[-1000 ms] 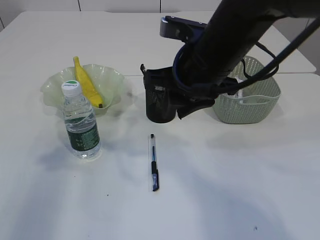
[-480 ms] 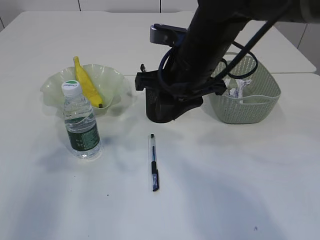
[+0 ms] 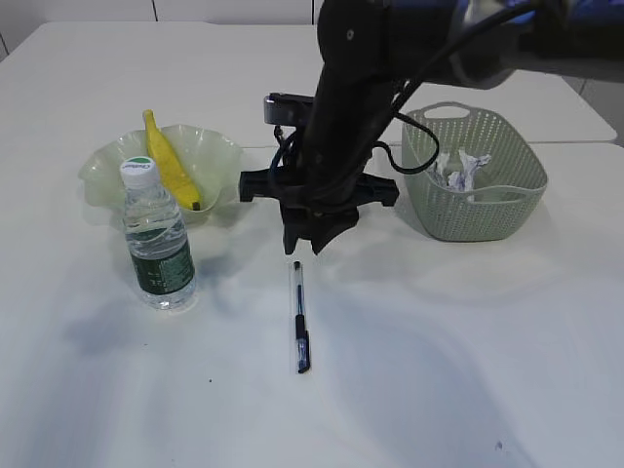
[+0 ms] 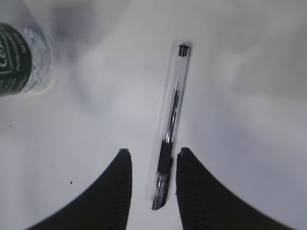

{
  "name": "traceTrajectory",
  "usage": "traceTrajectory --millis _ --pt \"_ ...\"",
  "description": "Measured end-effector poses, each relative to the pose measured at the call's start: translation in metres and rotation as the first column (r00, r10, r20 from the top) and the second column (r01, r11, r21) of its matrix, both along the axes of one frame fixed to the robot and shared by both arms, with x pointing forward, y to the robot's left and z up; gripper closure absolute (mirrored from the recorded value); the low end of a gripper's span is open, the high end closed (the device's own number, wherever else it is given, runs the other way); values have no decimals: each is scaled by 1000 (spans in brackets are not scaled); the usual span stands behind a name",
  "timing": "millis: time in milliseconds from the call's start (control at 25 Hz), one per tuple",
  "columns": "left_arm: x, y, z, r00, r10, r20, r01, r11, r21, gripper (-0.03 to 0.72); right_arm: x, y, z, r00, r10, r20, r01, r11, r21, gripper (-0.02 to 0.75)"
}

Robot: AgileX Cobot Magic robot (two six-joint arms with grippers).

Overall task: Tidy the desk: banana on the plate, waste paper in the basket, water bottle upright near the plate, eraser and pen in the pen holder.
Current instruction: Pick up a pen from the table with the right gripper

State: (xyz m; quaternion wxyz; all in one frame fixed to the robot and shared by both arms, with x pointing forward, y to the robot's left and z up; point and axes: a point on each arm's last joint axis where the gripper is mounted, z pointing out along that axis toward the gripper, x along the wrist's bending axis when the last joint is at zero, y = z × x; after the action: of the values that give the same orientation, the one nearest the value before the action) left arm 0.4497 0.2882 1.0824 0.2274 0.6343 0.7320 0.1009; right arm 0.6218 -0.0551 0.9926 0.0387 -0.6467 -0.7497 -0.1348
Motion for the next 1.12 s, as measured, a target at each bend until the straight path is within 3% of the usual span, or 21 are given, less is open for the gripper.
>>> traceTrajectory --millis 320,720,1120 --pt "-7 0 -25 999 6 -52 -6 1000 1 284 28 14 -28 999 -22 -46 19 998 -55 497" --pt "-5 1 -23 1000 11 -23 -11 1000 1 288 52 26 -60 994 -101 -36 99 993 -68 496" --pt "-4 0 -24 1000 14 -15 -14 1000 -1 288 54 24 -64 993 -119 -26 116 989 -95 496"
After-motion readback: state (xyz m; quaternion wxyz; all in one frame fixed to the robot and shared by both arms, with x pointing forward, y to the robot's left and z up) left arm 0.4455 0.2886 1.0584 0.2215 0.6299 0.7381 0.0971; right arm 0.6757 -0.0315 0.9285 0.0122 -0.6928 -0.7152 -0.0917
